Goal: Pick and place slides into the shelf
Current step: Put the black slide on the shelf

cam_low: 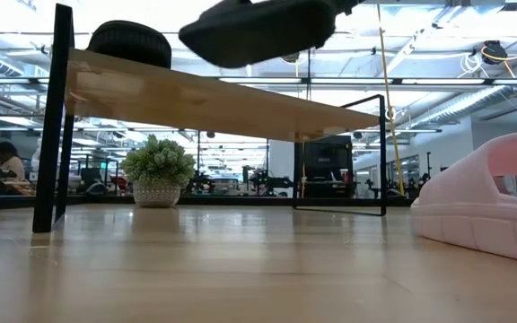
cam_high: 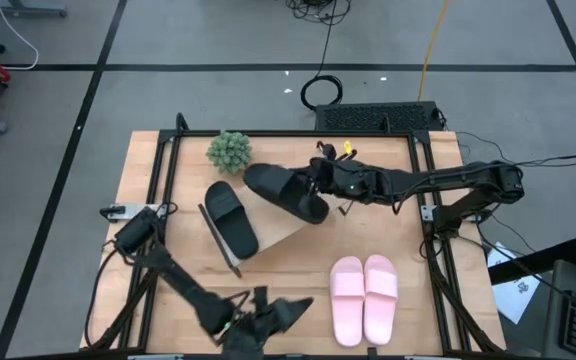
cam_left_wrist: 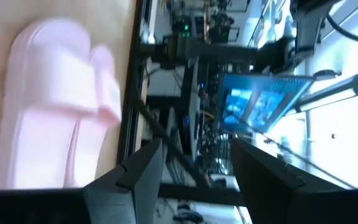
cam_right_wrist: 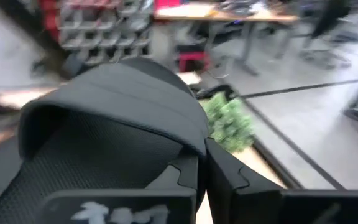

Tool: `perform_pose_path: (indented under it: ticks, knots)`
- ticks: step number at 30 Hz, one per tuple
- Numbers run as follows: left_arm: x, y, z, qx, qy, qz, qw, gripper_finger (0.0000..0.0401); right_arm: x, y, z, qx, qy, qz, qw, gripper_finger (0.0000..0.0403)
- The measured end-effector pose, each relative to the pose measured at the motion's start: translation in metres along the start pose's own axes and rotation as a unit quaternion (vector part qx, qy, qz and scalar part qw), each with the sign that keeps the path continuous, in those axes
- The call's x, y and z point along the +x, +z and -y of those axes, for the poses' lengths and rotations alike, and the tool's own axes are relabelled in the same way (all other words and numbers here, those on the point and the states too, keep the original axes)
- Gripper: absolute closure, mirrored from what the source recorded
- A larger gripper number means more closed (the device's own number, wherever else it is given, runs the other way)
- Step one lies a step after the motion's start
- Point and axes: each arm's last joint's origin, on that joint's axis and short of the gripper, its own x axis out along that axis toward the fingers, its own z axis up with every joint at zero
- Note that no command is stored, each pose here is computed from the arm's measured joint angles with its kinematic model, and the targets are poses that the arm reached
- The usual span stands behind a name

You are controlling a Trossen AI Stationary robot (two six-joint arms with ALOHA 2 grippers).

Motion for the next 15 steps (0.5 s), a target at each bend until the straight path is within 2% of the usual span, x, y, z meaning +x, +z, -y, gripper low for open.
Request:
perform_pose_path:
  ticks: [2, 8, 11, 15]
  knots:
    - [-0.015, -0.006, -0.004, -0.007, 0.003, -0.010, 1.000, 0.0210, 0.004, -0.003, -0.004, 0.019, -0.034, 0.004, 0.999, 0.0402]
    - [-0.054, -0.017, -0.019, -0.017, 0.029, -0.039, 0.999, 0.0210, 0.023, -0.021, -0.025, 0.089, -0.084, 0.017, 0.992, 0.0402]
    - [-0.070, -0.019, -0.026, -0.016, 0.042, -0.050, 0.998, 0.0210, 0.035, -0.029, -0.038, 0.096, -0.108, 0.007, 0.990, 0.0402]
    - [-0.088, -0.020, -0.034, -0.012, 0.057, -0.061, 0.996, 0.0210, 0.052, -0.024, -0.056, 0.104, -0.119, 0.009, 0.987, 0.0402]
